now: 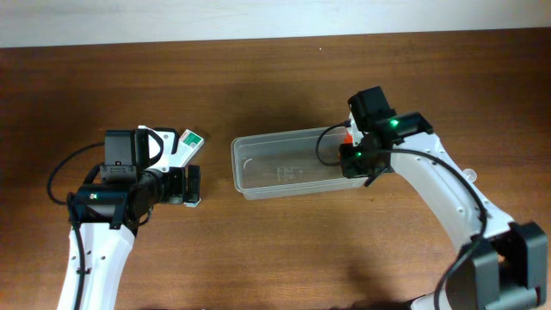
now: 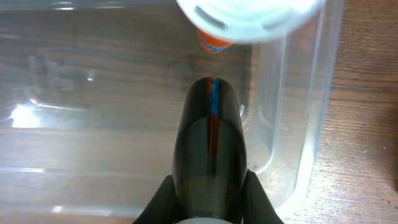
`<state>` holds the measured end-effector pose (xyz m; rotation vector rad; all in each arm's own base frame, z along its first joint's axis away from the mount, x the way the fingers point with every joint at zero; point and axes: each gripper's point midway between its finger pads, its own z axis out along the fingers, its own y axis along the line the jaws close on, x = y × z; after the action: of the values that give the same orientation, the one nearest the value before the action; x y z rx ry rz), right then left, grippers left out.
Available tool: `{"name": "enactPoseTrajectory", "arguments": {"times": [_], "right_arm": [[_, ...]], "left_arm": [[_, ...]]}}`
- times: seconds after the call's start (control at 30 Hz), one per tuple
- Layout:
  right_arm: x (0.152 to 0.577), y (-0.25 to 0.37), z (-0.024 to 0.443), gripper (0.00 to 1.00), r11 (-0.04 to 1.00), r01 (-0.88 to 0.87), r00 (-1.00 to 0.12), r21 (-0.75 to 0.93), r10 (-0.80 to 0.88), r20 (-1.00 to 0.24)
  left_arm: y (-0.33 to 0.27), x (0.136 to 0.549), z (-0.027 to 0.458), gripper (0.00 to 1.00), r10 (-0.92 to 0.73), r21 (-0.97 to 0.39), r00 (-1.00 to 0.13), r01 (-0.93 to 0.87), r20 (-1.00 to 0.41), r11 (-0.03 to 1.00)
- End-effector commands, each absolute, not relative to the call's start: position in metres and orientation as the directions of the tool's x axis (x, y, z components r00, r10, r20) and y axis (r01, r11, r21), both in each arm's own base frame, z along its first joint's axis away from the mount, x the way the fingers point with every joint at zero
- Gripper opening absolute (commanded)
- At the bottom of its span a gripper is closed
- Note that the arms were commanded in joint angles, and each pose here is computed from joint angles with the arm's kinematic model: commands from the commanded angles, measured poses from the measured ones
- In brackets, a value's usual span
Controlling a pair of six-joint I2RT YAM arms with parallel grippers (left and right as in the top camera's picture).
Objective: Pack container
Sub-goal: 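Lower the dark bottle into the container and open the right gripper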
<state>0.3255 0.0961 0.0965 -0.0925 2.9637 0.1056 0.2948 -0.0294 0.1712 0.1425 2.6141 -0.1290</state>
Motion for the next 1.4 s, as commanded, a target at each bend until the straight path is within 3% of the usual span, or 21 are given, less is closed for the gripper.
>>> {"name": "enactPoseTrajectory", "arguments": {"times": [0.0, 0.07, 0.23, 0.9, 1.1, 1.27, 1.37], "right_arm": [[0.326, 0.095, 0.087, 0.23, 0.997, -0.058, -0.986, 0.043, -0.05, -0.158], [0.327, 0.095, 0.086, 0.3, 0.997, -0.058, -0.986, 0.043, -0.05, -0.157], [0.328, 0.096, 0.086, 0.35, 0.997, -0.058, -0.985, 0.044, -0.05, -0.162], [0.33, 0.093, 0.089, 0.35, 0.998, -0.055, -0.984, 0.028, -0.05, -0.173], [0.346, 0.081, 0.172, 0.38, 1.0, -0.029, -0.939, -0.009, -0.03, -0.343], [0.346, 0.019, 0.251, 0.56, 0.978, 0.21, -0.855, -0.004, 0.182, -0.485], [0.332, -0.035, 0.255, 0.61, 0.923, 0.384, -0.816, 0.01, 0.344, -0.464]], "left_arm": [[-0.029, 0.299, 0.178, 1.0, 0.062, -0.075, -0.855, 0.117, -0.516, 0.99], [-0.029, 0.299, 0.178, 1.0, 0.062, -0.075, -0.855, 0.117, -0.515, 0.99], [-0.029, 0.299, 0.178, 1.0, 0.062, -0.075, -0.855, 0.117, -0.515, 0.99], [-0.029, 0.299, 0.178, 1.0, 0.062, -0.075, -0.855, 0.117, -0.516, 0.99], [-0.029, 0.299, 0.178, 1.0, 0.062, -0.075, -0.855, 0.117, -0.515, 0.99], [-0.029, 0.299, 0.178, 1.0, 0.062, -0.075, -0.855, 0.117, -0.515, 0.99], [-0.029, 0.299, 0.178, 1.0, 0.062, -0.075, -0.855, 0.117, -0.515, 0.99]]}}
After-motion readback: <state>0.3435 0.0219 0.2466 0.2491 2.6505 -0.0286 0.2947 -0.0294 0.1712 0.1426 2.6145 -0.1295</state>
